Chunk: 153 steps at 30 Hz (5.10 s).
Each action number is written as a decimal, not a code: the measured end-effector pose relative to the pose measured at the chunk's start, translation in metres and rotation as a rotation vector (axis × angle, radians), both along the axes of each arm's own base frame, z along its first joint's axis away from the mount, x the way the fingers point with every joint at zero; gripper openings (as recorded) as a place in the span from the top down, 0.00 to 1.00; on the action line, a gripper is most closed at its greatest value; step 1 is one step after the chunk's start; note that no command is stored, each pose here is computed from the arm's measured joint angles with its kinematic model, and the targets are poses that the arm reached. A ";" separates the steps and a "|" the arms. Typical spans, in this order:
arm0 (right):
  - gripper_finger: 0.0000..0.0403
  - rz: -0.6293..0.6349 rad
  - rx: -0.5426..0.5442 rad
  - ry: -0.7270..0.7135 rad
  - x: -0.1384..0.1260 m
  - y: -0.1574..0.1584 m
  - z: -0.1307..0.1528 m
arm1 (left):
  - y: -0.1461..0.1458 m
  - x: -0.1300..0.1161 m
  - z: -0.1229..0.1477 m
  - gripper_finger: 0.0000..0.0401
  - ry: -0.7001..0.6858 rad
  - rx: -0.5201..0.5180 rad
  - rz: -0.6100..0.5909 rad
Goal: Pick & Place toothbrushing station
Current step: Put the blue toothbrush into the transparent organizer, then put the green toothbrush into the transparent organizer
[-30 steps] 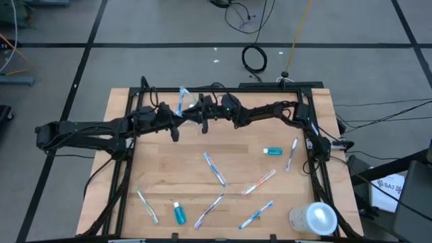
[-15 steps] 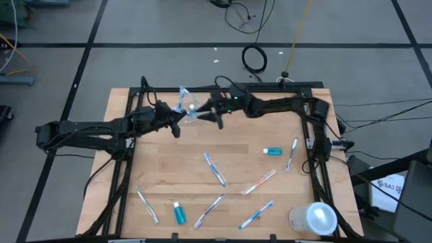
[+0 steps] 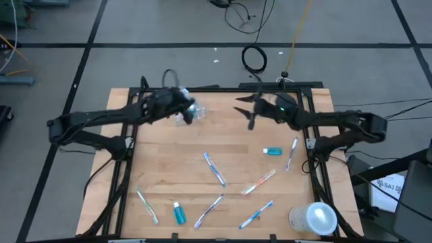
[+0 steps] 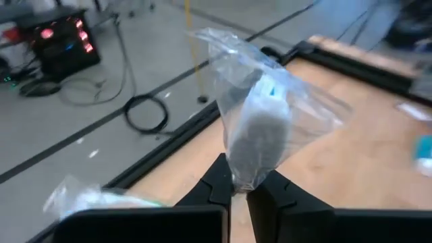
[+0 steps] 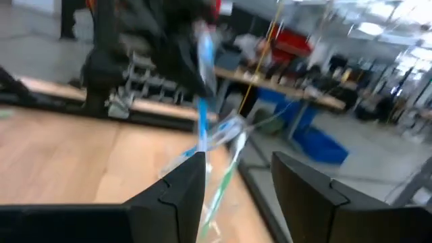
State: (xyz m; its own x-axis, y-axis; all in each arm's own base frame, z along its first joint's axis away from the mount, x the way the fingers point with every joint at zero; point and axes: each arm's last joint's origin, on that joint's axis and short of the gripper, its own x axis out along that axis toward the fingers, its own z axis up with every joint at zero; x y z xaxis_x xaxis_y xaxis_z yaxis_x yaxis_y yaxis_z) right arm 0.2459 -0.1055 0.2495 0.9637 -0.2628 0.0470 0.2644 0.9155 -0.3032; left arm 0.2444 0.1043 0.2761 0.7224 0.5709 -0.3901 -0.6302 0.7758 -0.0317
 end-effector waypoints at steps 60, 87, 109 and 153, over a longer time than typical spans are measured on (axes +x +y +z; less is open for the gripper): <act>0.61 0.210 0.372 0.136 -0.011 0.064 -0.040 | -0.058 0.024 0.033 0.62 0.689 -0.223 -0.134; 0.61 0.225 0.016 0.007 -0.010 0.063 -0.022 | -0.276 -0.063 -0.056 0.62 0.965 -0.406 -0.873; 0.61 0.219 -0.086 0.010 -0.010 0.063 -0.021 | -0.332 -0.101 -0.138 0.62 0.945 -0.116 -1.191; 0.61 0.219 -0.083 -0.005 -0.010 0.063 -0.019 | -0.221 -0.070 0.016 0.99 0.315 0.530 -0.820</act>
